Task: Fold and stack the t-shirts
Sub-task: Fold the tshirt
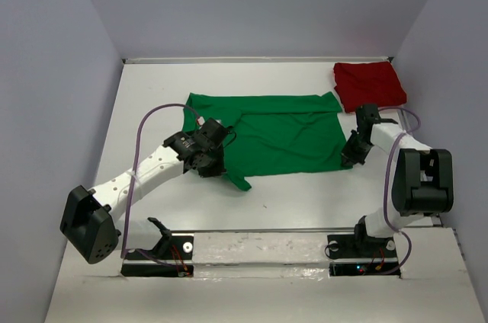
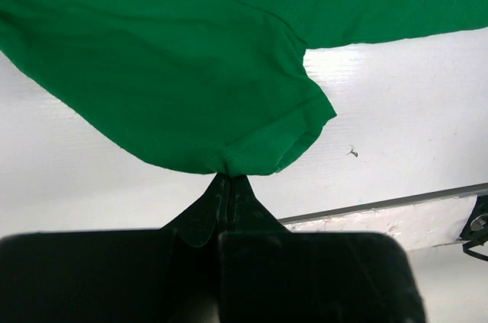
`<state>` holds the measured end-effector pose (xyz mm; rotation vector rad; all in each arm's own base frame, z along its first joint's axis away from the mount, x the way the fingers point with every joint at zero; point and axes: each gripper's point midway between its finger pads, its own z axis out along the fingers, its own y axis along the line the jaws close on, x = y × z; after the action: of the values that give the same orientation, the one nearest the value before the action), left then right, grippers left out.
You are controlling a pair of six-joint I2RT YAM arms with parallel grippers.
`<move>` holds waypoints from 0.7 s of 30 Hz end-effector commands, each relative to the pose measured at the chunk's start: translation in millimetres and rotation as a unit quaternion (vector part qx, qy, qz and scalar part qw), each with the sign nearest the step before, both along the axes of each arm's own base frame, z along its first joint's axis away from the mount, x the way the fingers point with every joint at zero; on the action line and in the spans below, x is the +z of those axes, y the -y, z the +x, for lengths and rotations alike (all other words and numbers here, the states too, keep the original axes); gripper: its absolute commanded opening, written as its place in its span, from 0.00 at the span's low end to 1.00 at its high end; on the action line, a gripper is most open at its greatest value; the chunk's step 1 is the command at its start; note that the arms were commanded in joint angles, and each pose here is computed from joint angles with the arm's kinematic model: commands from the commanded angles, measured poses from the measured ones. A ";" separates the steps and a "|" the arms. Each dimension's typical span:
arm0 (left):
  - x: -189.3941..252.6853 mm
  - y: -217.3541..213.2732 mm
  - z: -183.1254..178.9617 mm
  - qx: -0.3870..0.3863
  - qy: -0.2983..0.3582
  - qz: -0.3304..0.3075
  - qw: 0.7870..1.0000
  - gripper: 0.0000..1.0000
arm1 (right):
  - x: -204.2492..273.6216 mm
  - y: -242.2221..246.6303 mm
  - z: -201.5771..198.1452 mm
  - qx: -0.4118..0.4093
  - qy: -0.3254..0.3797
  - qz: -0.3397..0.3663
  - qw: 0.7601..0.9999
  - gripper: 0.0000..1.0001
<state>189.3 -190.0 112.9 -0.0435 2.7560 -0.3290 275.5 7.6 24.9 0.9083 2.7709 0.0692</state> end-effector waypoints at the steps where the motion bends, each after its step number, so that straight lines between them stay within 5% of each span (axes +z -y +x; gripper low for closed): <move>1: 16.4 0.8 9.5 0.008 0.022 -0.007 1.000 0.00 | 31.4 6.9 17.1 0.002 0.069 -0.017 0.997 0.00; 9: 30.7 -5.6 26.7 0.025 0.054 0.019 0.998 0.00 | 81.7 18.7 38.7 0.018 0.132 -0.053 0.990 0.00; 21: 64.4 -19.2 67.0 0.065 0.094 0.037 0.993 0.00 | 82.5 9.1 71.0 0.045 0.138 -0.026 0.989 0.00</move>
<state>235.4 -182.2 152.2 -0.1272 2.6405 -0.2261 322.1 1.3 83.0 0.7456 2.6165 0.1051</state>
